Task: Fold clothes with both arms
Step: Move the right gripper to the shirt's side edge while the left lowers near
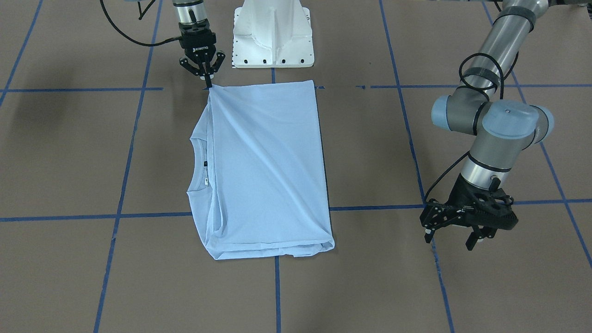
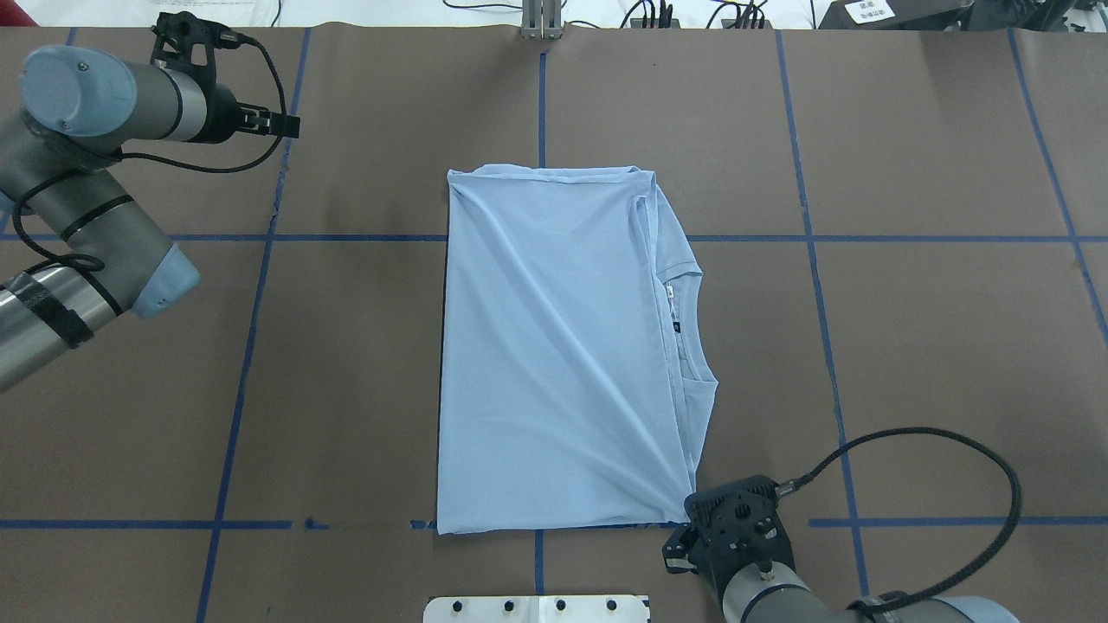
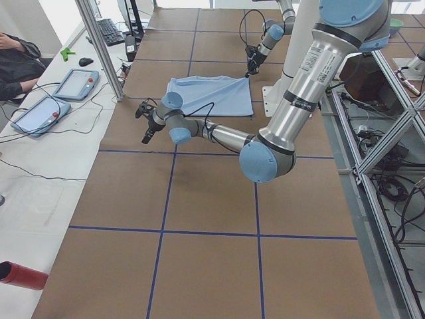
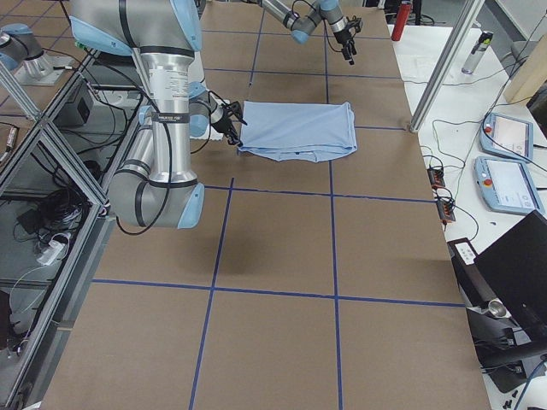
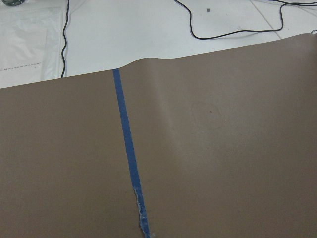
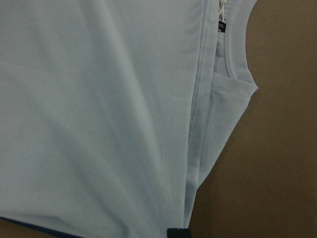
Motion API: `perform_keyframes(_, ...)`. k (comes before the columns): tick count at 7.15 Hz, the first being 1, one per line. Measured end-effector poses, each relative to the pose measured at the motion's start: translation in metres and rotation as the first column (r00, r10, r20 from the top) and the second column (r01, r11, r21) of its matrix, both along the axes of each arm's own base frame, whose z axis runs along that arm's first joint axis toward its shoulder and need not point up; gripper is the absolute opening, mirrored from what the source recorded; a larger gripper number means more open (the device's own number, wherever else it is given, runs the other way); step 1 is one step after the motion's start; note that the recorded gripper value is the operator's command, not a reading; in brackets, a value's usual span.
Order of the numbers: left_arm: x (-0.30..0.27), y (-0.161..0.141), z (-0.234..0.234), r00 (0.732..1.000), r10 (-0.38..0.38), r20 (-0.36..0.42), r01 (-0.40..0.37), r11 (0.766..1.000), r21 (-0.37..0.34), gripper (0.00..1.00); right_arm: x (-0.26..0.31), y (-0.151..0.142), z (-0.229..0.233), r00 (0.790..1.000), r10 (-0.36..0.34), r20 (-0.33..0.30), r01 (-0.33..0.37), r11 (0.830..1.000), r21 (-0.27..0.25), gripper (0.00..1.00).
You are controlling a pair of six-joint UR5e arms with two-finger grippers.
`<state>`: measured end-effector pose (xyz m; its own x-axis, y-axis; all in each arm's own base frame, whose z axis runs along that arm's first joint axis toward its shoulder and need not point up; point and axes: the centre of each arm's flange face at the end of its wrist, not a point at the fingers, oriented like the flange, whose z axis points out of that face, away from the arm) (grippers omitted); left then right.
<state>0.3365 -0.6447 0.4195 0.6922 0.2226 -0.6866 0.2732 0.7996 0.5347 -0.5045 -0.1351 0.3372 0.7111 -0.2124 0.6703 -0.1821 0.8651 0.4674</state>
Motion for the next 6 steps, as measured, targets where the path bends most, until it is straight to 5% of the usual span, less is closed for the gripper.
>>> perform_keyframes(1,0.0,0.0,0.0,1.0,0.0,0.0,0.0,1.0,0.0,1.0,-0.002,0.016,0.0,0.999,0.035,0.035,-0.034,0.999,-0.029,1.0)
perform_keyframes(3,-0.001,0.0,-0.001,1.0,0.0,-0.002,0.0,1.0,0.001,1.0,-0.003,0.017,-0.009,0.996,0.05,0.068,-0.047,0.998,-0.05,1.0)
perform_keyframes(6,0.0,0.014,-0.017,0.997,0.037,-0.065,-0.038,0.999,-0.02,1.0,0.018,-0.075,-0.06,0.986,0.046,0.162,-0.027,0.993,-0.116,1.0)
